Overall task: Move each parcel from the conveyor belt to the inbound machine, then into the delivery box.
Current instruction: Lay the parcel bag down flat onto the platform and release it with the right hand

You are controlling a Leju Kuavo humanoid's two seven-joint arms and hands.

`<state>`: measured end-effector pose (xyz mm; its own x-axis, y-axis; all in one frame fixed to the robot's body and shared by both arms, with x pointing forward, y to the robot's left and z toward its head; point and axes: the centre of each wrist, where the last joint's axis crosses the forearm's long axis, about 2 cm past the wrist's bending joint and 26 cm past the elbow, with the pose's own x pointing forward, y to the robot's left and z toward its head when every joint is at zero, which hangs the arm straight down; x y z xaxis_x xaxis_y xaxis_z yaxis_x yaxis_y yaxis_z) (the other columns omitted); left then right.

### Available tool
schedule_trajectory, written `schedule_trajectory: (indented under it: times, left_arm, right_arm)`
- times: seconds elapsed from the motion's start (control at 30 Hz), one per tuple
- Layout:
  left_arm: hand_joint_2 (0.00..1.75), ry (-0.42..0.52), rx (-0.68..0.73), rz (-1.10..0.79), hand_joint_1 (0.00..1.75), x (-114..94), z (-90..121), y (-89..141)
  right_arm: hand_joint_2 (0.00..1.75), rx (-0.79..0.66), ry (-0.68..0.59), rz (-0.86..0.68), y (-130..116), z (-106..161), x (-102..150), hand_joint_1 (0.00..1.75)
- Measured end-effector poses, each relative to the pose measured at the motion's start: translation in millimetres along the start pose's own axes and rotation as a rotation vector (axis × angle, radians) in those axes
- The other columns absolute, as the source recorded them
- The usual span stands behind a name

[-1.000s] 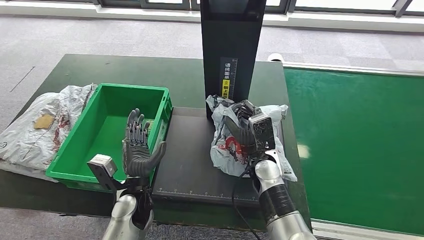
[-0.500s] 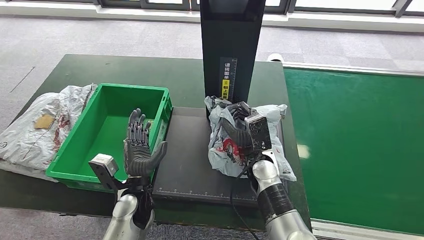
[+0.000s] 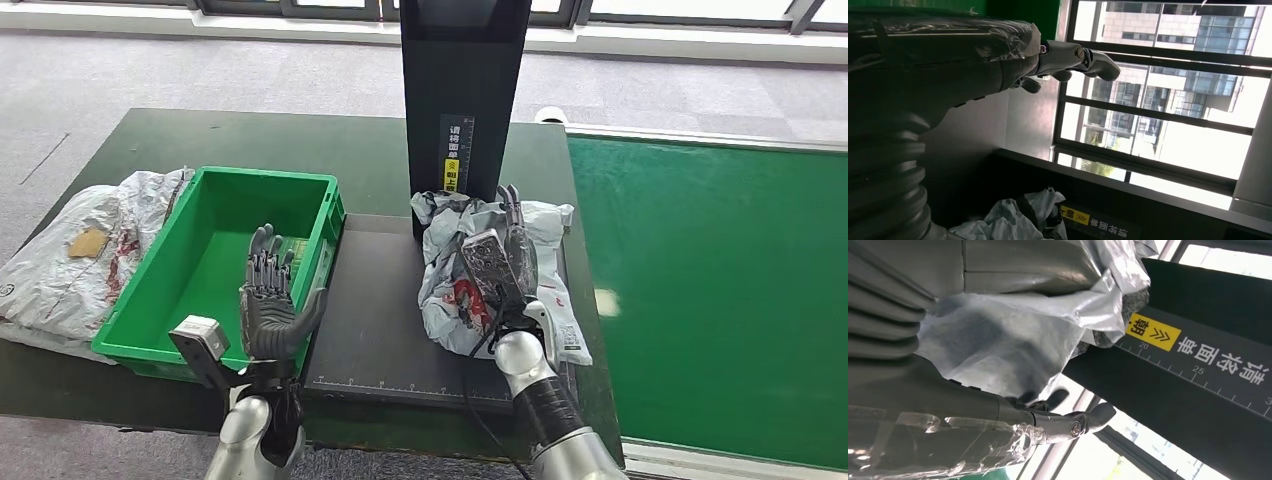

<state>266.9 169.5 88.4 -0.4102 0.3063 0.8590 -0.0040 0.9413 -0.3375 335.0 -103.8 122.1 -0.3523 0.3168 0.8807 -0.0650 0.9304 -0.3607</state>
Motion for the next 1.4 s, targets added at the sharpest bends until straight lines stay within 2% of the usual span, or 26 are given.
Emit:
schedule_trajectory:
  times: [0.4, 0.67, 0.73, 0.83, 0.97, 1.13, 1.4]
  left_arm:
    - [1.75, 0.015, 0.003, -0.007, 0.0, 0, 6, 4]
    - [1.75, 0.015, -0.001, -0.01, 0.0, 0, 6, 6]
    - [1.75, 0.015, -0.004, -0.011, 0.0, 0, 5, 6]
    - [1.75, 0.013, -0.015, -0.009, 0.0, 0, 3, 5]
    - [1.75, 0.008, -0.031, -0.008, 0.0, -1, -3, 5]
    - [1.75, -0.002, -0.061, -0.009, 0.0, -3, -12, 3]
    - [1.75, -0.011, -0.082, -0.018, 0.0, -6, -19, 1]
  right_arm:
    - [0.0, -0.008, -0.046, 0.082, -9, 16, 1, 0.0]
    - [0.0, 0.051, -0.009, 0.125, -17, 22, 1, 0.0]
    - [0.0, 0.081, 0.002, 0.111, -17, 22, 0, 0.0]
    - [0.0, 0.2, 0.029, 0.039, -15, 23, -1, 0.0]
    - [1.75, 0.293, -0.02, -0.07, -14, 25, -3, 0.0]
    - [1.75, 0.397, -0.182, -0.322, -14, 27, -5, 0.0]
    - [1.75, 0.428, -0.316, -0.515, -19, 24, 1, 0.0]
